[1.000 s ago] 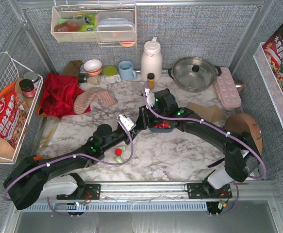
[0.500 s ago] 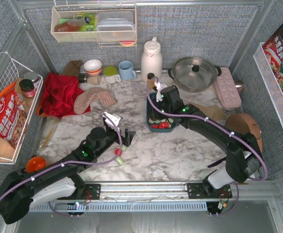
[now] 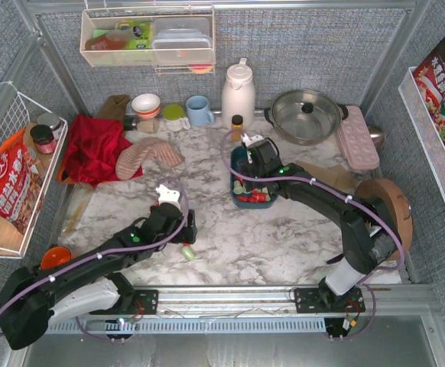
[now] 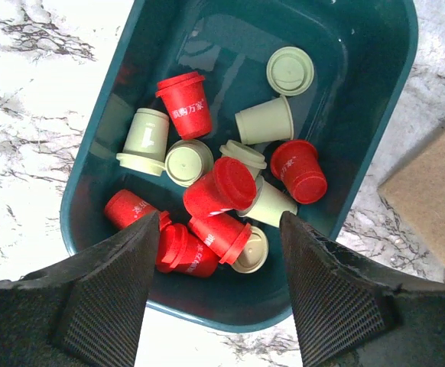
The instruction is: Mix the coffee capsules in the storage basket
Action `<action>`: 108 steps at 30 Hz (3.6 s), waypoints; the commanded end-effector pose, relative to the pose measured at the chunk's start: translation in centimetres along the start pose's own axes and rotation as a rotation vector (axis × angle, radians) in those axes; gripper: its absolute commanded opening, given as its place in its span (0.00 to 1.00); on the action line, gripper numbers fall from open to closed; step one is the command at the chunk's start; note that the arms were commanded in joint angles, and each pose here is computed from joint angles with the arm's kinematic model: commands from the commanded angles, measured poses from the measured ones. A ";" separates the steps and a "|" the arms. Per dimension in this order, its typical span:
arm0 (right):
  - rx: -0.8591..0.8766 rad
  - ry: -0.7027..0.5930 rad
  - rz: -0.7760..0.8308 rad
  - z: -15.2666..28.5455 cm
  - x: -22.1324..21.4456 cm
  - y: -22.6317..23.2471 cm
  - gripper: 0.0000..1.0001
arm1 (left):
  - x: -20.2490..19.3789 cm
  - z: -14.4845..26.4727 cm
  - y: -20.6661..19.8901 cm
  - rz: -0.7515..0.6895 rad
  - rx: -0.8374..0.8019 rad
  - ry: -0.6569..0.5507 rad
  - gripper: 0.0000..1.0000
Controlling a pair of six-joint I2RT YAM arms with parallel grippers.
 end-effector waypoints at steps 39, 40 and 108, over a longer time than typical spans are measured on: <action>0.621 -0.202 -0.134 8.9 4.9 6.0 0.82 | 6.6 3.3 -3.6 -0.183 -0.356 -0.495 0.37; 0.656 -0.212 -0.141 9.4 5.2 6.5 0.83 | 7.0 3.5 -3.7 -0.204 -0.375 -0.546 0.37; 0.050 0.028 -0.179 -3.7 2.3 -3.8 0.69 | -2.4 -4.7 -1.2 0.149 0.166 0.185 0.84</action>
Point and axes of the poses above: each gripper's point midway between its finger pads, its own z axis back along the fingers, its own y axis along the line the jaws close on, x = y × z, the point moved 7 cm from there along z, back along the fingers, and after that the axes turned 9 degrees about z, right-handed, at the moved point
